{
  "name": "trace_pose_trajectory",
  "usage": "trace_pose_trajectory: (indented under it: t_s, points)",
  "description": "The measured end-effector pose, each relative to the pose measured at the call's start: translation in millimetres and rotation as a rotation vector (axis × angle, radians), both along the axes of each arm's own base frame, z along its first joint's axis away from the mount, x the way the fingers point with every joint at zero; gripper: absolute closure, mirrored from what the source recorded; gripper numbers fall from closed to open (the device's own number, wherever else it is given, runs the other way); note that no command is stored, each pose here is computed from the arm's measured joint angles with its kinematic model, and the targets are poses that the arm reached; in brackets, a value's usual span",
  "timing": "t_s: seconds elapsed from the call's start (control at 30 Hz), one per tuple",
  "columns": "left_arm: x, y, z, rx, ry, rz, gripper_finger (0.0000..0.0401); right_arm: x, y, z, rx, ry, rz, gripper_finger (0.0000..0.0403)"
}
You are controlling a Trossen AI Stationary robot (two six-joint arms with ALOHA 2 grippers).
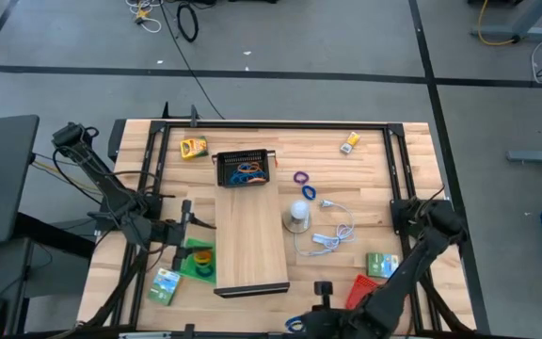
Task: Pick & Place Office Desk Supplies
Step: Put the bottom blue spiral keychain into the green bin
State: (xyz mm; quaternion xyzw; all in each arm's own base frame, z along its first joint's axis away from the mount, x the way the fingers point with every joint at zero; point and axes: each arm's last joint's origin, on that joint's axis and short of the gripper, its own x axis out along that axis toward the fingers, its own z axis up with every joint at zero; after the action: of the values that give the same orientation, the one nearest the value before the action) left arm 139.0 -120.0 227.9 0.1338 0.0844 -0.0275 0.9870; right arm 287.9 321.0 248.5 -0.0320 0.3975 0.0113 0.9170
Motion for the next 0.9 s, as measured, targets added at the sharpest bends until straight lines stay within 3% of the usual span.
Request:
trace_pose_trajectory:
  t_s: [0.23,0.5,0.77,0.9]
  points:
    - [3,-3,14,-0.058,-0.107,-0.086,0.0147,14,-14,32,-0.175,-0.211,0.064,0.0403]
    - [19,3,28,-0.177,-0.250,-0.247,0.0147,65,-60,44,-0.381,-0.297,0.059,0.0403]
    - [35,16,30,-0.222,-0.307,-0.191,0.0147,105,-112,60,-0.651,-0.372,-0.072,0.0403]
    - [39,21,31,-0.254,-0.317,-0.178,0.0147,116,-134,62,-0.716,-0.349,-0.139,0.0403]
